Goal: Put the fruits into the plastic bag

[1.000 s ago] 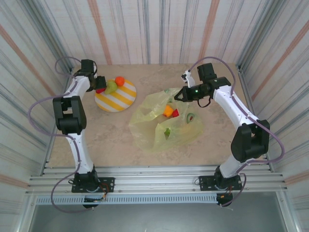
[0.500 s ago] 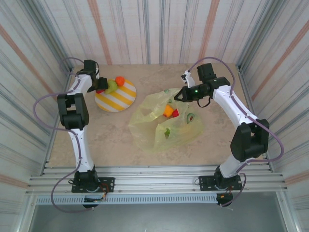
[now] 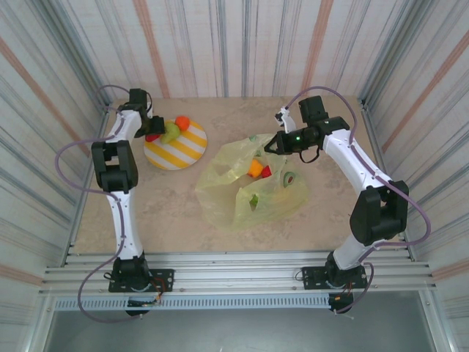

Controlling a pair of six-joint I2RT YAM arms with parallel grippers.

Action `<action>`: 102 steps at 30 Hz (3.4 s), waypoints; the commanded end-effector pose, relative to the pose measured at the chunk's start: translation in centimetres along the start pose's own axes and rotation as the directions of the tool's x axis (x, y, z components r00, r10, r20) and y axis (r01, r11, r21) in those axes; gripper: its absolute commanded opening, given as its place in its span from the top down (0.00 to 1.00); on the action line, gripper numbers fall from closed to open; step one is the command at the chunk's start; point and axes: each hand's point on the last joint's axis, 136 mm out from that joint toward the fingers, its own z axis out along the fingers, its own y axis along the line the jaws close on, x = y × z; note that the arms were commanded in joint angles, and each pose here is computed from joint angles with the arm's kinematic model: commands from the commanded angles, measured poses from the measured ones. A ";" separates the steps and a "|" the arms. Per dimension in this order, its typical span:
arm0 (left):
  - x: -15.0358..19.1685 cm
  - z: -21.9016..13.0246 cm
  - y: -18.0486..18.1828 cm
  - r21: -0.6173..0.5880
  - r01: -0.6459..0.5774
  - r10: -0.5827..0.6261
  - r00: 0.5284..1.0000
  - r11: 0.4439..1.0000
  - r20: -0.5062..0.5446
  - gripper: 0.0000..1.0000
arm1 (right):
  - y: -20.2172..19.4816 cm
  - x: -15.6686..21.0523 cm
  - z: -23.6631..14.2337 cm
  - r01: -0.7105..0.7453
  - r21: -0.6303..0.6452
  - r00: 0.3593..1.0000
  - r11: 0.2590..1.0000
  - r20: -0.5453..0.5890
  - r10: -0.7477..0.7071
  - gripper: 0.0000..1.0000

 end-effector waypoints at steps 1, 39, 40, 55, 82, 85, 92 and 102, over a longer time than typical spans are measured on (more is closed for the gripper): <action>0.3 0.3 -0.1 0.025 -0.016 0.016 0.999 1.000 -0.032 0.21 | 0.3 0.1 0.1 -0.014 -0.011 1.000 1.000 -0.001 0.014 1.00; 1.1 -22.6 -8.6 0.240 -0.020 -0.074 0.923 0.970 0.379 0.40 | -0.1 -0.9 0.3 -0.055 -0.029 0.998 0.998 0.031 0.056 1.00; 2.1 -24.0 -10.0 0.273 -0.047 -0.068 0.914 0.961 0.399 0.40 | -0.2 -0.9 0.3 -0.061 -0.029 0.998 0.998 0.033 0.062 1.00; 22.8 -32.0 -26.8 0.652 -0.397 0.181 0.909 0.645 0.375 0.41 | -1.0 -1.3 0.2 -0.094 -0.038 0.994 0.995 0.049 0.096 1.00; 26.4 -21.2 -32.4 0.587 -0.366 0.305 0.930 0.722 0.204 0.41 | -0.2 -0.8 0.9 -0.113 -0.085 0.992 0.990 0.039 0.117 1.00; 26.1 -21.1 -34.0 0.610 -0.372 0.299 0.928 0.700 0.222 0.40 | -0.3 -0.8 0.9 -0.115 -0.085 0.992 0.990 0.039 0.118 1.00; 26.1 -19.6 -36.4 0.634 -0.354 0.284 0.935 0.688 0.214 0.36 | -0.5 -0.5 1.0 -0.121 -0.085 0.992 0.989 0.035 0.125 1.00; 26.3 -19.6 -35.7 0.607 -0.364 0.286 0.931 0.707 0.227 0.25 | -0.7 -0.4 0.8 -0.125 -0.081 0.991 0.989 0.041 0.129 1.00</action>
